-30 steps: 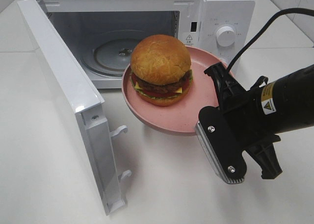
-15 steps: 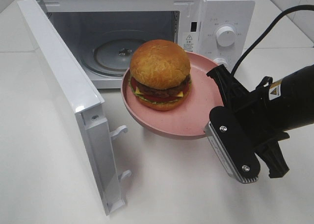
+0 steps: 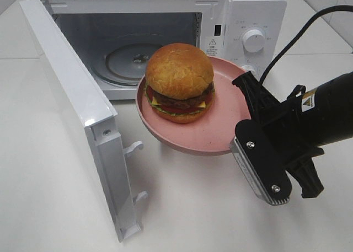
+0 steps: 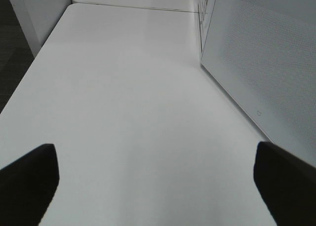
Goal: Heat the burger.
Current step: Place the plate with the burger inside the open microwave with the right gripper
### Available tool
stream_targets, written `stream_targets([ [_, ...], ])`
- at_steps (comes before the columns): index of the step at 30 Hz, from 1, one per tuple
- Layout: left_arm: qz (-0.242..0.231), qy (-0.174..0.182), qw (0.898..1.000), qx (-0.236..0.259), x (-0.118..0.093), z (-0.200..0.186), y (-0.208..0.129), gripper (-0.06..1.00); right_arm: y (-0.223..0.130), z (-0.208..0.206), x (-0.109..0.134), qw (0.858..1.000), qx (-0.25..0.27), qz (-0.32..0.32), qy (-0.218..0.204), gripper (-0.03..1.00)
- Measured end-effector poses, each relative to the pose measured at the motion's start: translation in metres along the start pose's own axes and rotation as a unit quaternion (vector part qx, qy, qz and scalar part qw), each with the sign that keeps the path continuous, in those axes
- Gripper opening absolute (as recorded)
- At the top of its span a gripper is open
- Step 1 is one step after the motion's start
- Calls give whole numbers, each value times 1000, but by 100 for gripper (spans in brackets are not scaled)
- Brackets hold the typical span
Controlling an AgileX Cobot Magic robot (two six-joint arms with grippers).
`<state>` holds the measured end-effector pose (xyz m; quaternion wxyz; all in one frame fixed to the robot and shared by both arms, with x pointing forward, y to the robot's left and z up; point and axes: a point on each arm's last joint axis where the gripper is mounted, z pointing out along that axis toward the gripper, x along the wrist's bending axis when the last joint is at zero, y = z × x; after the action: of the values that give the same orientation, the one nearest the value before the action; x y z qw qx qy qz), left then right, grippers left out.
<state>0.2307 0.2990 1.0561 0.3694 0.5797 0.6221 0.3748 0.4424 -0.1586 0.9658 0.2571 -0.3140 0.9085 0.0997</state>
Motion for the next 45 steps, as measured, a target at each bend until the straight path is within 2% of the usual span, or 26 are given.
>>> stream_targets([
  [13, 0, 0, 1000, 0, 0, 0, 0, 99, -3, 16, -29, 1000, -3, 9, 7, 6],
  [19, 0, 0, 1000, 0, 0, 0, 0, 99, -2, 31, -40, 1000, -8, 6, 26, 6],
  [39, 0, 0, 1000, 0, 0, 0, 0, 99, 8, 58, -76, 999, -21, -11, 26, 6],
  [45, 0, 0, 1000, 0, 0, 0, 0, 99, 8, 66, -95, 999, -23, -11, 24, 6],
])
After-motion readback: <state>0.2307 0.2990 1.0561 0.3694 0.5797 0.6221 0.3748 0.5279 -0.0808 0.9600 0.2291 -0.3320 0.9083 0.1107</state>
